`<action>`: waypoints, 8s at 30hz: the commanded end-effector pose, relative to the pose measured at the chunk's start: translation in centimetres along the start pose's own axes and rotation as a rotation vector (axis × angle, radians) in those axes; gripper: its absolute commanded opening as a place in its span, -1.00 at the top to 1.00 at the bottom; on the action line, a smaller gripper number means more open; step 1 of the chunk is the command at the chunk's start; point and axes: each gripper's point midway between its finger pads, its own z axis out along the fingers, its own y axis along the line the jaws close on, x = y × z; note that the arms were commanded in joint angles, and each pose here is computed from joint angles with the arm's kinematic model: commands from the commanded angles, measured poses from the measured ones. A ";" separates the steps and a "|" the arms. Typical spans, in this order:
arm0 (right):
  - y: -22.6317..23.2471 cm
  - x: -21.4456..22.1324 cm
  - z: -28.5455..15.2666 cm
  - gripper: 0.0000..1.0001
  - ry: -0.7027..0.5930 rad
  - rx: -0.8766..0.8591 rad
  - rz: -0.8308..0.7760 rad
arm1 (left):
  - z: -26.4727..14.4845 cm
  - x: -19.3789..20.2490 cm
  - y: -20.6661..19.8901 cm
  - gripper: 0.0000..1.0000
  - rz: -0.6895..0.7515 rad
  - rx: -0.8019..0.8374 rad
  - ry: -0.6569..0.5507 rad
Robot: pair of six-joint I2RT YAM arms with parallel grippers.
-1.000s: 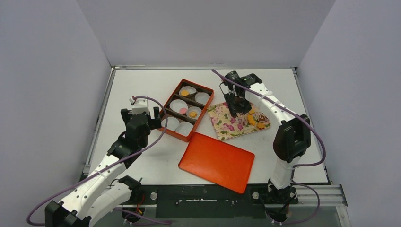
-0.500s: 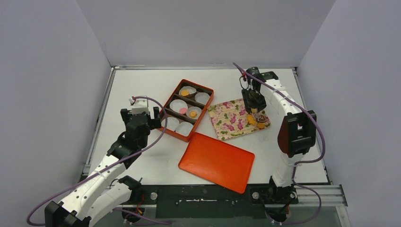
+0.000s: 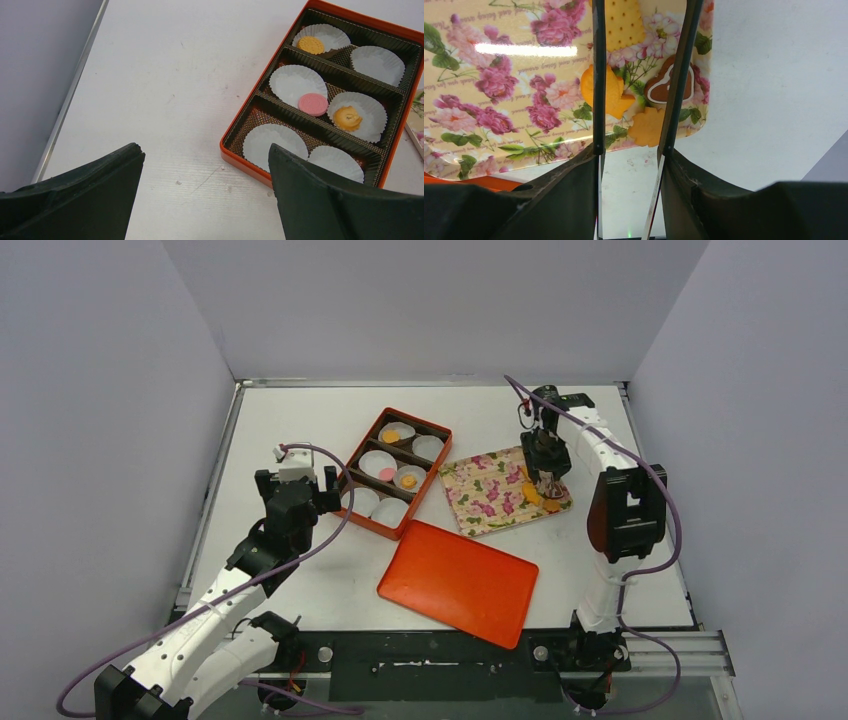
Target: Pack the cookies
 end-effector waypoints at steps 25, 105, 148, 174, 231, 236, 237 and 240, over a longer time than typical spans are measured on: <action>0.0 -2.2 0.5 0.47 -0.042 -0.033 -0.010 | 0.1 -1.2 -0.2 -0.86 -0.018 0.007 -0.045; 21.1 -6.9 -2.3 0.15 -0.179 -0.140 -0.388 | -0.1 -1.4 -0.4 -0.86 -0.025 0.019 -0.055; 2.2 4.1 -3.9 0.21 -0.081 -0.100 0.002 | -0.4 -1.2 -1.5 -0.86 -0.011 0.061 -0.048; 0.7 4.0 -0.2 0.15 0.027 -0.081 -0.012 | -0.6 -1.4 -1.4 -0.86 -0.013 0.060 -0.057; 24.6 4.4 -12.0 0.83 -0.246 -0.284 -0.502 | -0.3 -1.3 0.2 -0.87 -0.035 -0.030 -0.047; 26.4 6.0 -10.9 0.83 -0.206 -0.284 -0.551 | -0.7 -1.6 1.5 -0.87 -0.059 -0.086 -0.062; 26.6 6.3 -10.6 0.82 -0.196 -0.282 -0.560 | -0.8 -1.7 1.8 -0.87 -0.065 -0.098 -0.067; 27.3 7.1 -9.9 0.82 -0.174 -0.277 -0.581 | -1.2 -2.1 2.6 -0.87 -0.087 -0.126 -0.089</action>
